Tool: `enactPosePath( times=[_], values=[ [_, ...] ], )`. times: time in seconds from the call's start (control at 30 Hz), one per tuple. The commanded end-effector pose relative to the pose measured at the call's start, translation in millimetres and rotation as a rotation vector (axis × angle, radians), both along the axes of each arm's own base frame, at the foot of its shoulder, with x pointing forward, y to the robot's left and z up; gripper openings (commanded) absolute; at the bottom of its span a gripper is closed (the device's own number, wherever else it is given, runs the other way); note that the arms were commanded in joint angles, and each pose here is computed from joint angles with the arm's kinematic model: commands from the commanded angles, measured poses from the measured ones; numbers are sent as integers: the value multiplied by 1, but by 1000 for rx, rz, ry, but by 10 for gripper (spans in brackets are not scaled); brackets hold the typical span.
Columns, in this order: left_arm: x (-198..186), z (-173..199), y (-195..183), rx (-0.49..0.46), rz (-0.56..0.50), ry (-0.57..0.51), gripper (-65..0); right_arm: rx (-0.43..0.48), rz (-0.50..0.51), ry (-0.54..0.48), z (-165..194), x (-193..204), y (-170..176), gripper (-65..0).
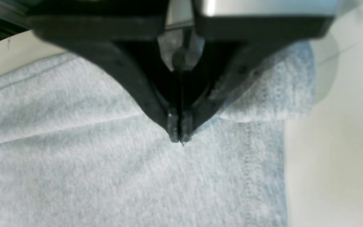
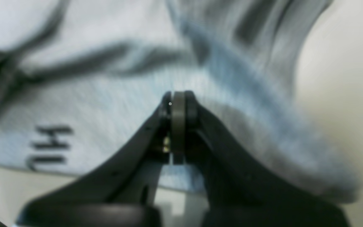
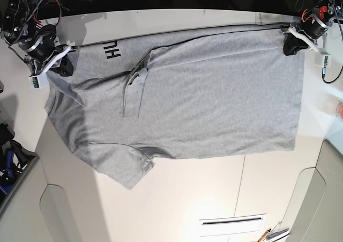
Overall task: Fold the T-shirt properly
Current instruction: 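Pull the shirt edge further toward the robot with both grippers, then release the right gripper and move it to the opposite edge corner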
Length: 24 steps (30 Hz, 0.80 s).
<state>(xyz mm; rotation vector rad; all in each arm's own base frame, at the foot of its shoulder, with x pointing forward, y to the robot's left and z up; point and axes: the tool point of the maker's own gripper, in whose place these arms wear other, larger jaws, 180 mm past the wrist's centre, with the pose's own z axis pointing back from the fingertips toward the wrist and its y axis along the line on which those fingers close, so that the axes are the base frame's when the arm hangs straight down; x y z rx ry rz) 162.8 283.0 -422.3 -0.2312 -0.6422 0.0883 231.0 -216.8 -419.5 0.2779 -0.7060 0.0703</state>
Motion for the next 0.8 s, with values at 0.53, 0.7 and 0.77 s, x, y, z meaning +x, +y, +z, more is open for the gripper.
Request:
enactPosePath(
  times=[0.53, 0.7, 0.77],
  values=[
    [-22, -10, -3, -16, -25, 115, -650, -56, -49, 99, 1, -63, -31, -650],
    [-20, -6, -11, -59, -43, 85, -650, -30, -105, 60, 12, -61, -44, -650],
    [-16, -2, -14, -82, -37, 62, -650, 1, -121, 34, 18, -55, -44, -650]
  ],
)
